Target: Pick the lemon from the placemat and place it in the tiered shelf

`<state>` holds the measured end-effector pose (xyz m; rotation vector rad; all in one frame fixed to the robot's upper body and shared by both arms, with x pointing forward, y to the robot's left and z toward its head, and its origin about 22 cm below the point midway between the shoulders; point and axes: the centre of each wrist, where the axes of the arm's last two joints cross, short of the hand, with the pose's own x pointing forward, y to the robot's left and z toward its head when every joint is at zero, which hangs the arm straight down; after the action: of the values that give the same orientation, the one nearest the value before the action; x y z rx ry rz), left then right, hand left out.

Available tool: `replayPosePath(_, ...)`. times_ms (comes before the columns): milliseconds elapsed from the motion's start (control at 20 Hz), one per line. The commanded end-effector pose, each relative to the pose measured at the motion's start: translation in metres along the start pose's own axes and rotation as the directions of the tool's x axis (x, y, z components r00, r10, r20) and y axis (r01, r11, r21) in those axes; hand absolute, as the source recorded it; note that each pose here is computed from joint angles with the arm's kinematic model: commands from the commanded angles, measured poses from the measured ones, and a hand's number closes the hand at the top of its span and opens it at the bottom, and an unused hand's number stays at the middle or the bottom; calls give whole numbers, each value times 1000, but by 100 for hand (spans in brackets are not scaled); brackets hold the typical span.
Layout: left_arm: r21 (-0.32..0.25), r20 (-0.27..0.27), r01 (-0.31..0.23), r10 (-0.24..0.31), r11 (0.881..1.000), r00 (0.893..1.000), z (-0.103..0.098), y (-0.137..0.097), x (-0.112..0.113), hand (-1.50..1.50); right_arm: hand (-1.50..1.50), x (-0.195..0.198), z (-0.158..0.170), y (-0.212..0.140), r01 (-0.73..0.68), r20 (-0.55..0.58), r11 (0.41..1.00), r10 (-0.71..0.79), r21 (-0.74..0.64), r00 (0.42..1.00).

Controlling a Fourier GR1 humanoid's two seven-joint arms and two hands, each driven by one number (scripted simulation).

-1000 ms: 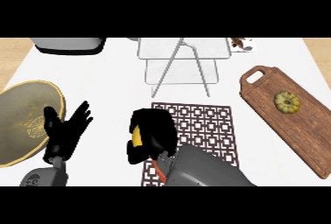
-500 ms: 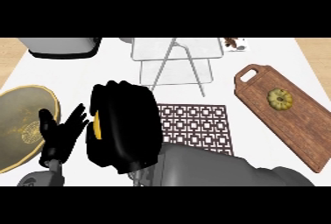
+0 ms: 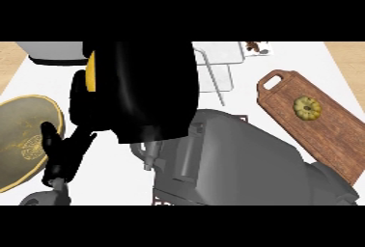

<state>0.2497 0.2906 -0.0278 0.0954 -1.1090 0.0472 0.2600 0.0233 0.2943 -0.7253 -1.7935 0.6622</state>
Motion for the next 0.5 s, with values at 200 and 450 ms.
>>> replayPosePath(200,1,18,13,-13,1000,1000,0,-11,-1,0,150,13,-44,-66,-12,-174,997,-1,-71,985)
replayPosePath(450,-3,10,12,-12,1000,1000,-12,-7,3,0,150,-1,-78,-69,-41,-185,997,27,-69,982)
